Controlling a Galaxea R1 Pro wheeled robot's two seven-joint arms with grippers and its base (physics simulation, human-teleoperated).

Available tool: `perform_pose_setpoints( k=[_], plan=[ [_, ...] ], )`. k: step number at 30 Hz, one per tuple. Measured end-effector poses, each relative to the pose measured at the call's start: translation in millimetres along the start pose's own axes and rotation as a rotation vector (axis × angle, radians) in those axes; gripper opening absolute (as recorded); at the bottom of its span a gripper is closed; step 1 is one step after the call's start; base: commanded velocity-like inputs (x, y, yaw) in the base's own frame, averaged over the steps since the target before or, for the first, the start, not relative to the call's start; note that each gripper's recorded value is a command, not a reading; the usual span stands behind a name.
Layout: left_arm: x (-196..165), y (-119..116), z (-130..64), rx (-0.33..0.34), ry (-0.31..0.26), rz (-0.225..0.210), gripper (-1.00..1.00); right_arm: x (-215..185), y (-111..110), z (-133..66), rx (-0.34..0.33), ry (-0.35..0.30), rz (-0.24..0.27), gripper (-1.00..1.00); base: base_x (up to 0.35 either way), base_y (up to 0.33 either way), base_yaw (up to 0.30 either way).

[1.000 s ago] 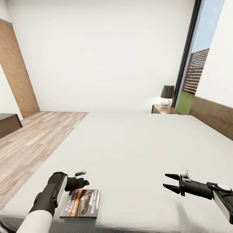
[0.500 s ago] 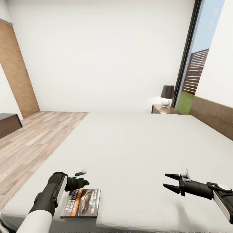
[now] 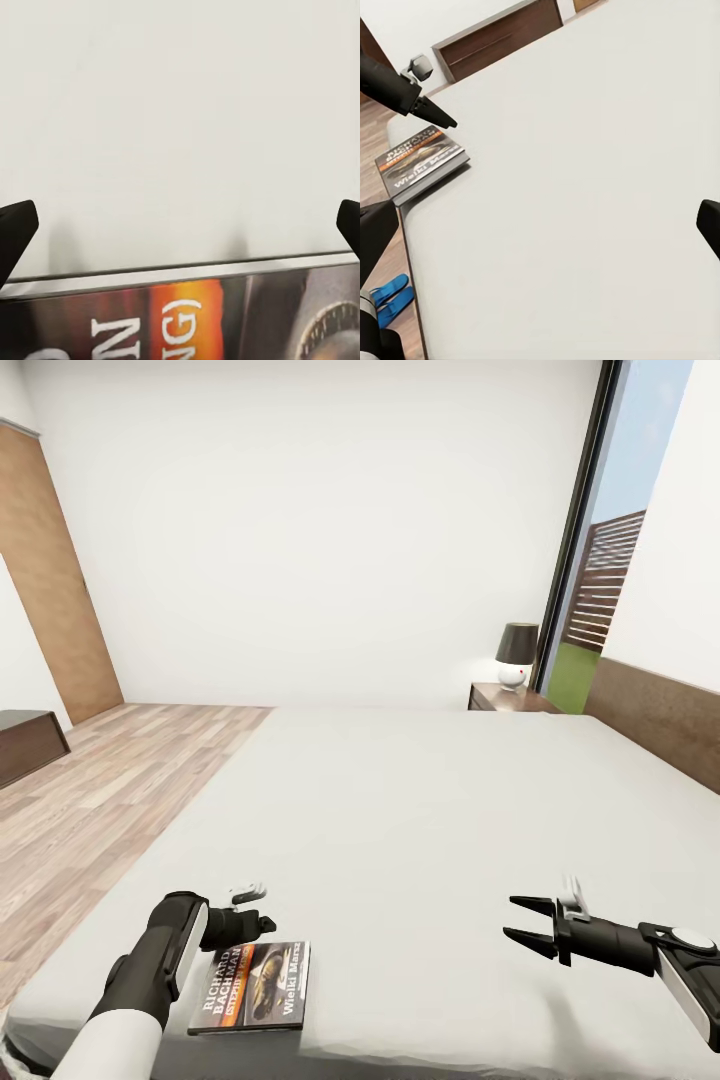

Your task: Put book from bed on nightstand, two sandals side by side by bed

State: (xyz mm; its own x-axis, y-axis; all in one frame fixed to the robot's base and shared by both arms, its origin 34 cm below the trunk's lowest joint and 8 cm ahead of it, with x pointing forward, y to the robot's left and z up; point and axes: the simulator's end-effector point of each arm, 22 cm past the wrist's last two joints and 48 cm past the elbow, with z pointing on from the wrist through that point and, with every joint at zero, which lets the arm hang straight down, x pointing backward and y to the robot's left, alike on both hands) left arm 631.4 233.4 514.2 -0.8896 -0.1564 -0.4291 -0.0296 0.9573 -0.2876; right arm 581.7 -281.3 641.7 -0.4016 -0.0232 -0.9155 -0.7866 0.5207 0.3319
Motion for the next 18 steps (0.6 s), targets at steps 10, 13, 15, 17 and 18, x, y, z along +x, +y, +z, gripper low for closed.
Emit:
perform_pose_setpoints(
  k=[10,13,15,17,18],
  plan=[
    [-0.4,-0.1,-0.1,0.000,-0.001,0.000,1.00,-0.9,-1.5,-0.8,0.006,-0.004,0.001,1.00,0.000,0.000,0.000],
    [-0.3,-0.1,-0.1,0.000,0.000,0.000,1.00,-0.7,-1.7,-0.8,0.007,-0.004,0.001,1.00,0.000,0.000,0.000],
    [-0.2,-0.1,-0.1,0.000,0.000,0.000,1.00,-0.7,-1.8,-0.8,0.007,-0.004,0.002,1.00,-0.004,0.000,0.000],
    [-0.3,-0.1,-0.1,0.000,0.000,0.000,1.00,-0.7,-2.1,-1.0,0.008,-0.004,0.001,1.00,-0.068,0.000,0.000],
    [-0.1,0.0,0.1,0.000,0.000,0.000,1.00,-0.8,-2.3,-1.1,0.009,-0.004,0.001,1.00,-0.154,0.000,0.000]
  ],
)
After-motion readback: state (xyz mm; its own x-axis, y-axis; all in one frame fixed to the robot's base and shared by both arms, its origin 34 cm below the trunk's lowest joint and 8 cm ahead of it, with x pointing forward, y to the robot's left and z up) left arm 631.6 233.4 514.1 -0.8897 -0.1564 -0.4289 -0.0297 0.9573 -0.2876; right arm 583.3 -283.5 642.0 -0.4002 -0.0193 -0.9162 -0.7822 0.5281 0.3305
